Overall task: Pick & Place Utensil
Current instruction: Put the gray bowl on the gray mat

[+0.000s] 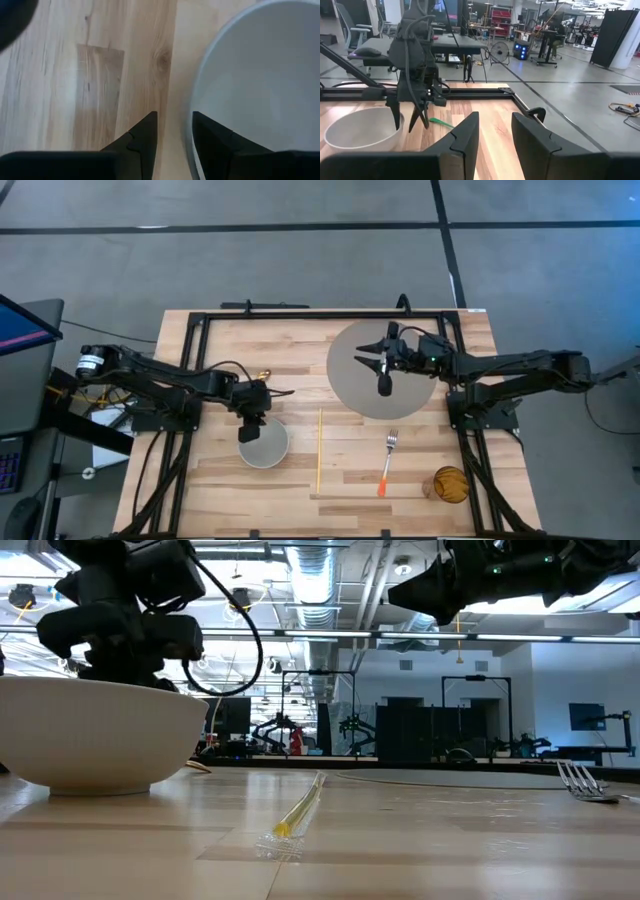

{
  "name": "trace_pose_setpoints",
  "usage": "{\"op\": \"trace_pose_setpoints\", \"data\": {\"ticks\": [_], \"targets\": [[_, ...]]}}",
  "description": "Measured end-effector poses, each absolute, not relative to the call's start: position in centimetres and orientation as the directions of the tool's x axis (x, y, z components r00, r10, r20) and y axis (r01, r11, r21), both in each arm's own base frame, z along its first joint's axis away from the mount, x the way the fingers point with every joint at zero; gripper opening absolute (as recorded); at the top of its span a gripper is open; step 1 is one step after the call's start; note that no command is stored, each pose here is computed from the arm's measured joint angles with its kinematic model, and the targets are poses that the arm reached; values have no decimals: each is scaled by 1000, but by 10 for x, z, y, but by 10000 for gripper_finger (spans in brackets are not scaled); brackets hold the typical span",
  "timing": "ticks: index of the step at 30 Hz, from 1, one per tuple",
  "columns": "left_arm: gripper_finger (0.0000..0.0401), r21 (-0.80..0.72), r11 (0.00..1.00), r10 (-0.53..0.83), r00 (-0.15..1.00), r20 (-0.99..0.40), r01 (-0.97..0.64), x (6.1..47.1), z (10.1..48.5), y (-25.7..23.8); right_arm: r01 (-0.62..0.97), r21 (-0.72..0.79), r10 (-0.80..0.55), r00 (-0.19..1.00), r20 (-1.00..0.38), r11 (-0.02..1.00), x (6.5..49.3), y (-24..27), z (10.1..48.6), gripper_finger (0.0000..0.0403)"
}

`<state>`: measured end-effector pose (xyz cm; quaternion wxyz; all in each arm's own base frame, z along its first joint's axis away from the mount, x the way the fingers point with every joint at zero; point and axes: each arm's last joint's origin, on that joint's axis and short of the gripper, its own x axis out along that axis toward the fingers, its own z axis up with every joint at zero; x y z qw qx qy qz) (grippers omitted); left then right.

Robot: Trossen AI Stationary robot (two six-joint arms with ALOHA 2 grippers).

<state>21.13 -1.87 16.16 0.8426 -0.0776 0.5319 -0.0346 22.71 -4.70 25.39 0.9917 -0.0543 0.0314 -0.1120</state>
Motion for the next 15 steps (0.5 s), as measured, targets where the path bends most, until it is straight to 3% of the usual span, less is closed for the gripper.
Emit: {"op": "trace_pose_setpoints", "data": {"ticks": [4, 9, 15], "targets": [[93, -155, 988, -141, 439, -887, 4, 211, 163, -19, 219, -115, -226, 973, -47, 969, 227, -47, 254, 109], [15, -150, 989, -132, 489, -862, 4, 209, 172, -16, 219, -120, -226, 973, -46, 968, 227, -47, 254, 109], [15, -187, 980, -106, 597, -795, -74, 208, 188, -6, 201, -211, -213, 976, -39, 957, 228, -44, 255, 111]]}}
